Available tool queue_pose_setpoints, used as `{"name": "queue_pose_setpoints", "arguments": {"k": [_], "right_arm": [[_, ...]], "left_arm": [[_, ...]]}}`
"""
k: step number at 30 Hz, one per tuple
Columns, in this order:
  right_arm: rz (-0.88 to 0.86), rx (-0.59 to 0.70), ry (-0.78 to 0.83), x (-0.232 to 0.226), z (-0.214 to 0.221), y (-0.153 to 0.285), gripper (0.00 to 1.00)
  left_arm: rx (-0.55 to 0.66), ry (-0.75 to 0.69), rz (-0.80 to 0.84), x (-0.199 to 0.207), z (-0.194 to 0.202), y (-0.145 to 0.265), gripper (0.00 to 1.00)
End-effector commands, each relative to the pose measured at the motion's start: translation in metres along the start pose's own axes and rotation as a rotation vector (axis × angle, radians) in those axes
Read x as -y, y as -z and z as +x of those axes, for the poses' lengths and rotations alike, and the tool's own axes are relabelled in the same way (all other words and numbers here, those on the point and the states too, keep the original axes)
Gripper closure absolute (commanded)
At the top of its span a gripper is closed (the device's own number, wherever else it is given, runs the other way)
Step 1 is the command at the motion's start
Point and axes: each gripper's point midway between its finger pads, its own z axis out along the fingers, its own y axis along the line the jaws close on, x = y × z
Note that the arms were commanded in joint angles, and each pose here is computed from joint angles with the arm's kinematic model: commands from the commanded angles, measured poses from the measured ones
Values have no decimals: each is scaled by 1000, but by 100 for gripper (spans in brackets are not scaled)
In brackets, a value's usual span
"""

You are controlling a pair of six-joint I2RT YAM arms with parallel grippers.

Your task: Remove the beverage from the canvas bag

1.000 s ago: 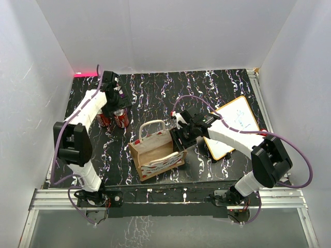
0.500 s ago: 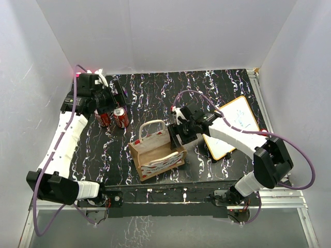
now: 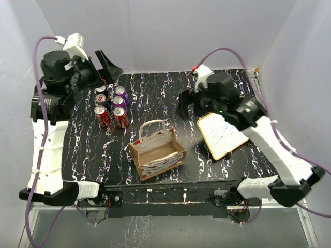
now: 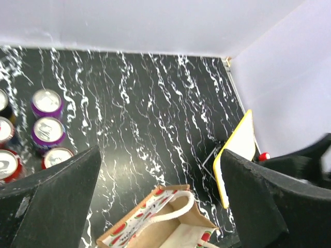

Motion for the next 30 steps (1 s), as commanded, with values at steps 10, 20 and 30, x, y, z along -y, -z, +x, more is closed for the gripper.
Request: {"name": "queue_pose_setpoints", "arguments": {"k": [10,20,30], "right_arm": [[311,363,-75,37,-71,169,2],[432,404,-175,57,-70,175,1],[372,439,-147,47,-81,177,2]], "left_arm": [[336,-97,-213,-16,-56,90,3],[346,-102,-215,-13,-65,90,3],[343,-74,-213,-14,-61,87,3]]}}
